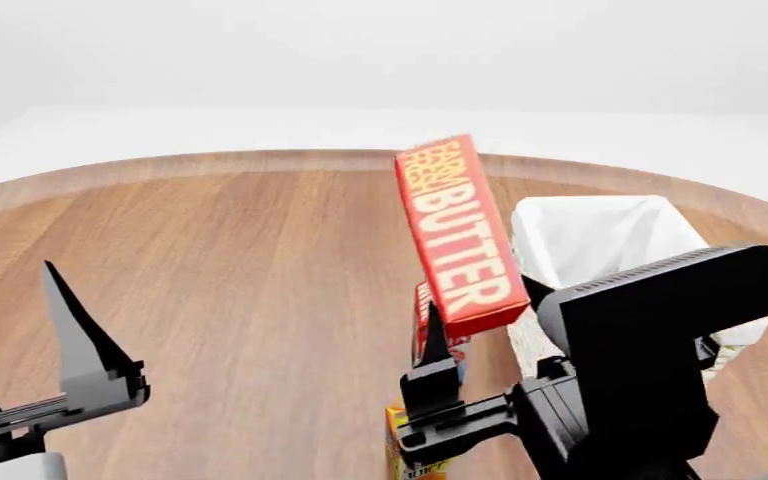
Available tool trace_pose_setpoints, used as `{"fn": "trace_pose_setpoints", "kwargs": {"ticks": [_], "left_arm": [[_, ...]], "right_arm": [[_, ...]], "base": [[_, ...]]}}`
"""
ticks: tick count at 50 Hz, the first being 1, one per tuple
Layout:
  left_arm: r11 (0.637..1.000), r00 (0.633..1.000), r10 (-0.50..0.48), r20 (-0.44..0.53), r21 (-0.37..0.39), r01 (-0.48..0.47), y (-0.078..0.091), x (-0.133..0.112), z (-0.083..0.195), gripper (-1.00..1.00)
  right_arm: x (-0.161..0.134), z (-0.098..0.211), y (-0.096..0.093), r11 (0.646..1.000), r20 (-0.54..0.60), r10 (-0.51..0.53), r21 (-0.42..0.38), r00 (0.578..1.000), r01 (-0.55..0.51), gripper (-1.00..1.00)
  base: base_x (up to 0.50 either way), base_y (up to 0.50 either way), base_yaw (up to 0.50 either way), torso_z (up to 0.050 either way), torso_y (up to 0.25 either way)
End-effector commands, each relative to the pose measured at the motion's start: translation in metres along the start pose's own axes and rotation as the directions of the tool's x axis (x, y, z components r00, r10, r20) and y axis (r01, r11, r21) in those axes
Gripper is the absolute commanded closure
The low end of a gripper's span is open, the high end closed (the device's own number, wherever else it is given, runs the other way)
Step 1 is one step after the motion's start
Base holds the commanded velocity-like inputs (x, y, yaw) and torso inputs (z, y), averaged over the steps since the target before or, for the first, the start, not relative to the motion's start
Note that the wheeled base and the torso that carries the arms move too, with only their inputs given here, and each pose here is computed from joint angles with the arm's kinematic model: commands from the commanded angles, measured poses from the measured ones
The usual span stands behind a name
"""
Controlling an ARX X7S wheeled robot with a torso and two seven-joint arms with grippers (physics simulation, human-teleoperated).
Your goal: Pick up the cream cheese box and the butter, and put them in the basket.
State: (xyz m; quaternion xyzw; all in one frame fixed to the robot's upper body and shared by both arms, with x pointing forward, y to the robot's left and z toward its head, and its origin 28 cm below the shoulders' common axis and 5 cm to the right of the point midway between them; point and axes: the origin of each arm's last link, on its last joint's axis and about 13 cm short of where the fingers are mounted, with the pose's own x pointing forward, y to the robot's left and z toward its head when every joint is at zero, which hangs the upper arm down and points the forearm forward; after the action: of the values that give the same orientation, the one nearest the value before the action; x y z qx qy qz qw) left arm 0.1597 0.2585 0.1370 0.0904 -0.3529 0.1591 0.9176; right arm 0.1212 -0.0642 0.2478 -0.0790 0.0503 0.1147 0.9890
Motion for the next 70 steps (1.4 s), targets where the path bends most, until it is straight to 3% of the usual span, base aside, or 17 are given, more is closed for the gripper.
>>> {"fn": "trace_pose_setpoints", "kwargs": {"ticks": [1,7,16,29,51,57,63,70], "left_arm": [[1.0,1.0,-0.004,0.0,0.001,0.004,-0.001,0.0,0.0,-1.0],[1.0,1.0,-0.003,-0.001,0.002,0.003,-0.001,0.0,0.0,-1.0],[1.0,1.0,-0.011,-0.004,0.002,0.011,-0.002,-0.001,-0.001,-1.0],[1.0,1.0,-0.017,-0.012,0.002,0.017,-0.003,-0.001,-0.003,-1.0],[1.0,1.0,-0.026,-0.017,-0.001,0.026,-0.005,0.0,-0.003,-1.0],[1.0,1.0,-0.026,-0.018,-0.001,0.026,-0.005,0.0,-0.002,-1.0],[1.0,1.0,-0.024,-0.018,0.001,0.024,-0.005,0.0,-0.002,-1.0],[1.0,1.0,-0.025,-0.018,0.003,0.026,-0.005,0.0,-0.002,-1.0]], "right_arm": [[-0.005,0.024,-0.024,0.99,0.1,-0.144,0.0,0.985,0.144,1.0],[-0.014,0.034,-0.041,0.965,0.138,-0.252,-0.045,0.958,0.26,1.0],[-0.021,0.05,-0.055,0.934,0.151,-0.336,-0.078,0.93,0.35,1.0],[0.007,0.073,-0.083,0.957,0.052,-0.262,-0.113,0.964,0.267,1.0],[0.041,0.111,-0.144,0.921,0.005,-0.373,-0.119,0.928,0.371,1.0],[0.047,0.11,-0.146,0.931,-0.031,-0.347,-0.131,0.937,0.34,1.0],[0.063,0.101,-0.155,0.941,-0.134,-0.339,-0.062,0.931,0.334,1.0],[0.075,0.087,-0.158,0.955,-0.197,-0.298,-0.045,0.934,0.295,1.0]], "base": [[0.0,0.0,0.0,0.0,0.0],[0.0,0.0,0.0,0.0,0.002],[0.0,0.0,0.0,0.001,0.001],[0.0,0.0,0.0,0.0,0.001],[0.0,0.0,0.0,0.0,0.001],[0.0,0.0,0.0,0.0,0.002],[0.0,0.0,0.0,0.002,0.002],[0.0,0.0,0.0,0.0,0.001]]}}
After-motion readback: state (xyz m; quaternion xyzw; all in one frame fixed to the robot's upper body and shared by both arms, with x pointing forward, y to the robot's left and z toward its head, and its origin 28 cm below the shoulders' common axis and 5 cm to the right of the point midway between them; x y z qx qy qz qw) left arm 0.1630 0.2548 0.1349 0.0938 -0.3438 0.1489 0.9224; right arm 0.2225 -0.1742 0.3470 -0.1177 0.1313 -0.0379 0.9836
